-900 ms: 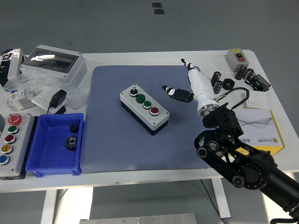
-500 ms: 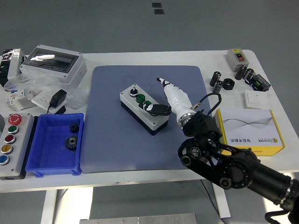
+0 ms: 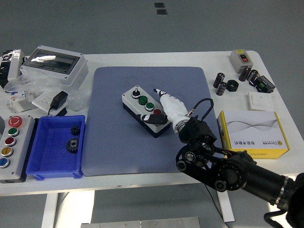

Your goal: Pick up the button,place it on the desk,press the button,press the button

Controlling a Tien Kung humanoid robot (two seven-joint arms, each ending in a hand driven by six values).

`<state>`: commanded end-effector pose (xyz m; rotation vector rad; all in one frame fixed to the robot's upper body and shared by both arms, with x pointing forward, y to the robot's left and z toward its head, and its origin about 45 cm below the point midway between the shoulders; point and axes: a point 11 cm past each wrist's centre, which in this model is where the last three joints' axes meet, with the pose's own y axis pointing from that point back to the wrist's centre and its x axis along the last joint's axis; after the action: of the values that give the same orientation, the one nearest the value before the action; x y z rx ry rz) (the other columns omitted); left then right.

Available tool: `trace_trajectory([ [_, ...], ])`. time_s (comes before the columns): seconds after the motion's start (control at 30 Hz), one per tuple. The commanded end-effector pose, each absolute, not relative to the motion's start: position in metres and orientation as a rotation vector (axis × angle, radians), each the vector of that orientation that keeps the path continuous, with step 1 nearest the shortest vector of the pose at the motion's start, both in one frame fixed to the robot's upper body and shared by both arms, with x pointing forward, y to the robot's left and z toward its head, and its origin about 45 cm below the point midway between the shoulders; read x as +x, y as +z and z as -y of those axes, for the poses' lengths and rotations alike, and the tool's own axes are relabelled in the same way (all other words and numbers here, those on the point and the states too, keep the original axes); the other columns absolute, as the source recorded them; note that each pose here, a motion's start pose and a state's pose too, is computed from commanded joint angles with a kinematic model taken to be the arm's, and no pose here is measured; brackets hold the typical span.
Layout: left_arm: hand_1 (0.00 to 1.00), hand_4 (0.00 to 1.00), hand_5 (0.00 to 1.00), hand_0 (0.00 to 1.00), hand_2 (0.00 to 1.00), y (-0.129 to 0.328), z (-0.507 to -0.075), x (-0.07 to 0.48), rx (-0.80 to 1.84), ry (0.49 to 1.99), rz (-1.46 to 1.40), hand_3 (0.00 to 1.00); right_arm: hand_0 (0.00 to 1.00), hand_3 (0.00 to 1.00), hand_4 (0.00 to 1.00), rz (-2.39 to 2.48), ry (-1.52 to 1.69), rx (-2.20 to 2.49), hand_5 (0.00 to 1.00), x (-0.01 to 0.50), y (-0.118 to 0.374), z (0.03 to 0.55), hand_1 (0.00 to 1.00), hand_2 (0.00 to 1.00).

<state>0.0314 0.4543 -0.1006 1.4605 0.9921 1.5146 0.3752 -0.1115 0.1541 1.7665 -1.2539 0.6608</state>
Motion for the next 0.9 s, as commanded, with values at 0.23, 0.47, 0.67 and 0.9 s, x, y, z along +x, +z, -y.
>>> trace_trajectory([
  [0.23, 0.589, 0.674, 0.199, 0.628, 0.542, -0.1, -0.455, 0.034, 1.45, 1.513, -0.983, 0.592, 0.998, 0.998, 0.998, 1.213, 0.671, 1.766, 0.582, 0.372, 0.149, 0.105, 0.998, 0.998],
  [0.47, 0.59, 0.677, 0.188, 0.628, 0.543, -0.1, -0.456, 0.037, 1.442, 1.51, -0.973, 0.589, 0.998, 0.998, 0.998, 1.208, 0.705, 1.719, 0.591, 0.377, 0.147, 0.105, 0.998, 0.998],
  [0.67, 0.589, 0.676, 0.184, 0.628, 0.542, -0.099, -0.456, 0.039, 1.435, 1.508, -0.964, 0.587, 0.991, 0.998, 0.998, 1.209, 0.732, 1.699, 0.586, 0.376, 0.146, 0.103, 0.998, 0.998],
  [0.9, 0.589, 0.675, 0.18, 0.627, 0.542, -0.099, -0.455, 0.042, 1.418, 1.506, -0.951, 0.586, 0.941, 0.998, 0.998, 1.185, 0.737, 1.69, 0.581, 0.373, 0.141, 0.101, 0.998, 0.998],
])
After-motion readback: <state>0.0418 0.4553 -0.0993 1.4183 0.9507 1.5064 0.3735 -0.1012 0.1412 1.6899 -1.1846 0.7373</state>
